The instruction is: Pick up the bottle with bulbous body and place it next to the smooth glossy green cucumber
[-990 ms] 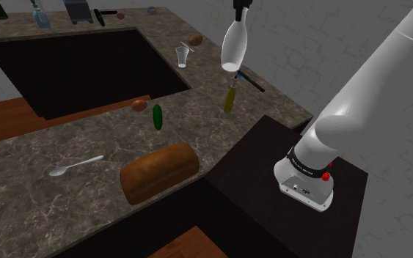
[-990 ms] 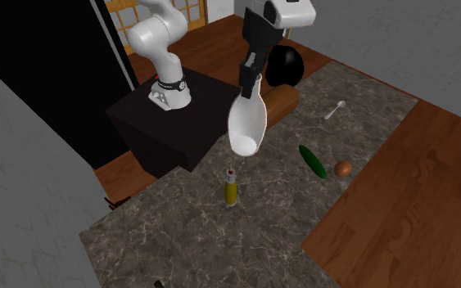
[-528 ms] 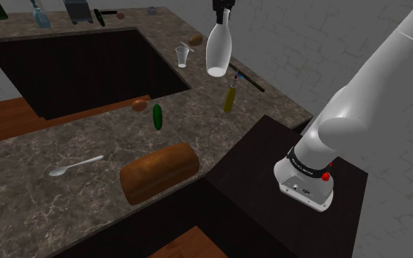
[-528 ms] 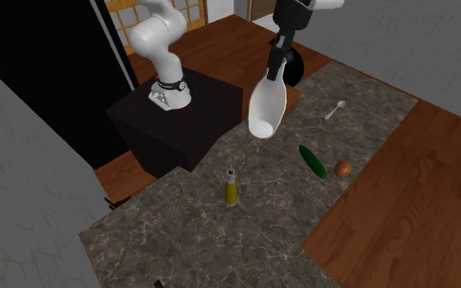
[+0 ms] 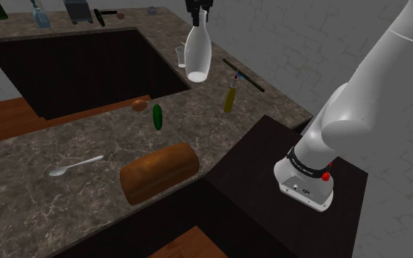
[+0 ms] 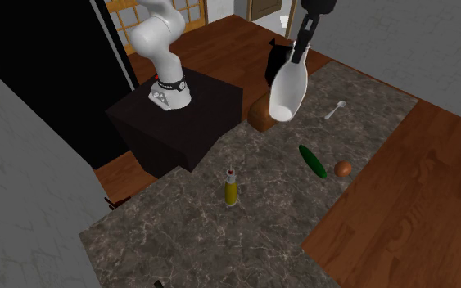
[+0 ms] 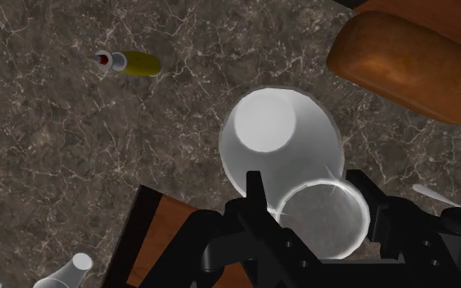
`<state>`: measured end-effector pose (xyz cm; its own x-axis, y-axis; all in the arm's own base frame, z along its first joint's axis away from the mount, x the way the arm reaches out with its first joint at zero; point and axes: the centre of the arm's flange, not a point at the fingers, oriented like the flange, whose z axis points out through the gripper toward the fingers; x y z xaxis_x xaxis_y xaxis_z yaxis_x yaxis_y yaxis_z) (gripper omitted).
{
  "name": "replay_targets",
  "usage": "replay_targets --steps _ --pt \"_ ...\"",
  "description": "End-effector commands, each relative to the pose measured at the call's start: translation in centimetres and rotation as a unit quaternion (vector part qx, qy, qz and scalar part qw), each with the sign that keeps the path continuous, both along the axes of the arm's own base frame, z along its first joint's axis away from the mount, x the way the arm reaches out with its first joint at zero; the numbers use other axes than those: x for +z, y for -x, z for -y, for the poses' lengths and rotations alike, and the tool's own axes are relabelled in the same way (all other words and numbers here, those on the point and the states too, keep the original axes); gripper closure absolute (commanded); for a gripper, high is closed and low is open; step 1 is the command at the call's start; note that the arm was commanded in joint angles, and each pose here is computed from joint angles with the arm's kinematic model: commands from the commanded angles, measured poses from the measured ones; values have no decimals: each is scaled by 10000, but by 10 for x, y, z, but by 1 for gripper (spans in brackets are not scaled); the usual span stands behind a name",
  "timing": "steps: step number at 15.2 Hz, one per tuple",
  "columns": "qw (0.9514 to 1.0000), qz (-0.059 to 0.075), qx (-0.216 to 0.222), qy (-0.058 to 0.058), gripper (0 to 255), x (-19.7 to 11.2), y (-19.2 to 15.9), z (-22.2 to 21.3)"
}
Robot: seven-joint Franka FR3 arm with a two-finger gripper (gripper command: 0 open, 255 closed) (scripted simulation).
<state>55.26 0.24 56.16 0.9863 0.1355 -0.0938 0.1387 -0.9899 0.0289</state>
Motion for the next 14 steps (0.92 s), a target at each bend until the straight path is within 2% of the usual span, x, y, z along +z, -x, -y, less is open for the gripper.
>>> replay_targets --steps 1,4,14 --pt "10000 3 -7 -1 255 0 -6 -25" --pt "10000 3 -7 -1 255 0 -14 -58" --pt "10000 3 -7 -1 255 -53 -14 -58"
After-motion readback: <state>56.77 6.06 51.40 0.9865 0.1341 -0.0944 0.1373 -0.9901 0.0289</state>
